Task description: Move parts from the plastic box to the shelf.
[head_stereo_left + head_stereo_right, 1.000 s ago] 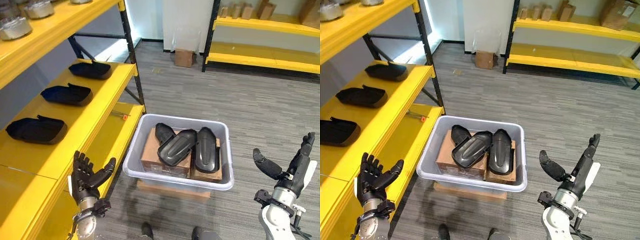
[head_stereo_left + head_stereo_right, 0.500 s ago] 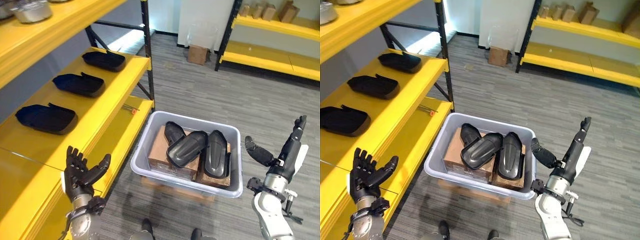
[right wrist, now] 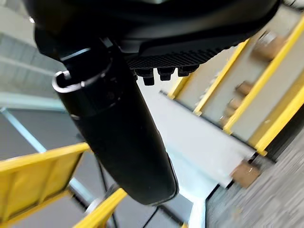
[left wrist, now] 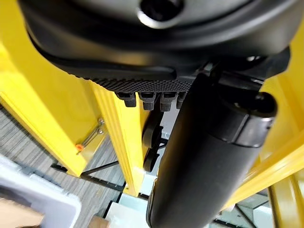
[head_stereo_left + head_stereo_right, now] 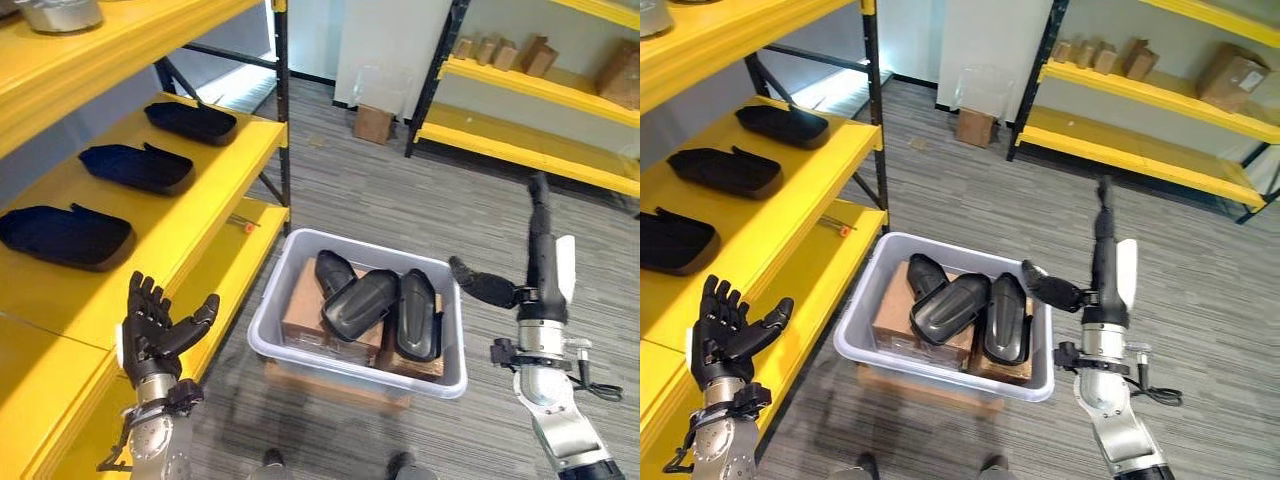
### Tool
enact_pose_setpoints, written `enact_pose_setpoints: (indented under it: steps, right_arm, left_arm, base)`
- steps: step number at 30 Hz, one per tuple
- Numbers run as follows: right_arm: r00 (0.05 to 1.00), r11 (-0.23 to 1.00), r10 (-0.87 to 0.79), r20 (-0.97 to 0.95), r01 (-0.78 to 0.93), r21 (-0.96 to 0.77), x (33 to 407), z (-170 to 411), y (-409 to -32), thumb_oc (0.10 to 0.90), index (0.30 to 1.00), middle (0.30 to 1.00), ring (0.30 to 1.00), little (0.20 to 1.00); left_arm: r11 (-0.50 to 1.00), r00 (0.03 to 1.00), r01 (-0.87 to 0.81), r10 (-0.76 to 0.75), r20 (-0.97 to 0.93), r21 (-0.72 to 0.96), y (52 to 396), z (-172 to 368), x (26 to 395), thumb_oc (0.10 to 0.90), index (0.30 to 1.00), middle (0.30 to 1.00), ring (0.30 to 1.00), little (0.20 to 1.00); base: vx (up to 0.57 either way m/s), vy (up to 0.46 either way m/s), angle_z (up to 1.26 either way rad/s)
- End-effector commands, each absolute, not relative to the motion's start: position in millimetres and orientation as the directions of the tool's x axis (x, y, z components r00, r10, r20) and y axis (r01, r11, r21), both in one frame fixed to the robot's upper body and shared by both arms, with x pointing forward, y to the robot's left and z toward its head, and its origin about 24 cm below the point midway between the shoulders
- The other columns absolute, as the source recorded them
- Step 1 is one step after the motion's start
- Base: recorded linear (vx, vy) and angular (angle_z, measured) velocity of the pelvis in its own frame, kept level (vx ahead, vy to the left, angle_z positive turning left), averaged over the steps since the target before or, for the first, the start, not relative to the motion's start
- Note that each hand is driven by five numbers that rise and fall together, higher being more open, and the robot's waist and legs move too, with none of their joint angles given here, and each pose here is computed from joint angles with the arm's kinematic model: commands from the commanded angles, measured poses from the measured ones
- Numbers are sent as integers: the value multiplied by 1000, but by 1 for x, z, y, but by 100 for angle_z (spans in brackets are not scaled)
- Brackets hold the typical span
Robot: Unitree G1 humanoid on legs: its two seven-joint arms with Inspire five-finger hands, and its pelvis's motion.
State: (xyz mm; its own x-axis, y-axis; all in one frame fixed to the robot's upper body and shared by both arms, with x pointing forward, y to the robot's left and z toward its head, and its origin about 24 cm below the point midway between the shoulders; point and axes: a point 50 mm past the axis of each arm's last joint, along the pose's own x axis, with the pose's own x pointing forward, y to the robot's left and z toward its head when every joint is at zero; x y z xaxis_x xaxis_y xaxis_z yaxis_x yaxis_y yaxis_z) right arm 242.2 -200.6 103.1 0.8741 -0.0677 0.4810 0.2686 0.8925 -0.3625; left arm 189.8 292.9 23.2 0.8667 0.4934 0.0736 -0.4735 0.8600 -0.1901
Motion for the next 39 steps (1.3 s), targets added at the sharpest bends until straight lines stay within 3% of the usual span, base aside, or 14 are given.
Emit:
enact_pose_setpoints:
  steps: [1, 9, 28, 29, 31, 35, 39]
  right_arm:
    - [789, 884, 2, 614, 285, -370, 258, 149, -200, 900, 1000, 1000, 1000, 1000]
    - [824, 801, 175, 539, 199, -564, 265, 150, -195, 900, 1000, 1000, 1000, 1000]
    - [815, 811, 175, 553, 199, -551, 279, 155, -171, 900, 1000, 1000, 1000, 1000]
    - [793, 794, 184, 581, 228, -563, 285, 163, -166, 900, 1000, 1000, 1000, 1000]
    - [741, 735, 213, 636, 307, -605, 300, 192, -156, 900, 1000, 1000, 1000, 1000]
    - [744, 707, 209, 635, 333, -624, 310, 204, -146, 900, 1000, 1000, 1000, 1000]
    - [753, 691, 225, 619, 325, -646, 311, 205, -141, 900, 1000, 1000, 1000, 1000]
  left_arm:
    - [890, 819, -405, 455, 351, -210, 292, 78, 208, 900, 1000, 1000, 1000, 1000]
    - [917, 871, -355, 396, 292, -184, 284, 67, 204, 900, 1000, 1000, 1000, 1000]
    - [948, 910, -282, 312, 273, -145, 266, 72, 221, 900, 1000, 1000, 1000, 1000]
    - [968, 933, -228, 249, 262, -106, 258, 73, 226, 900, 1000, 1000, 1000, 1000]
    - [953, 904, -260, 296, 308, -154, 257, 83, 235, 900, 1000, 1000, 1000, 1000]
    - [926, 814, -358, 372, 446, -118, 259, 107, 238, 900, 1000, 1000, 1000, 1000]
    - [921, 754, -352, 385, 532, -169, 260, 132, 235, 900, 1000, 1000, 1000, 1000]
  base:
    - [21, -173, 8]
    - [67, -98, 3]
    - [34, 3, 7]
    - [-100, 69, -1]
    - [-197, 60, -8]
    - [-124, 6, 9]
    - [-91, -3, 0]
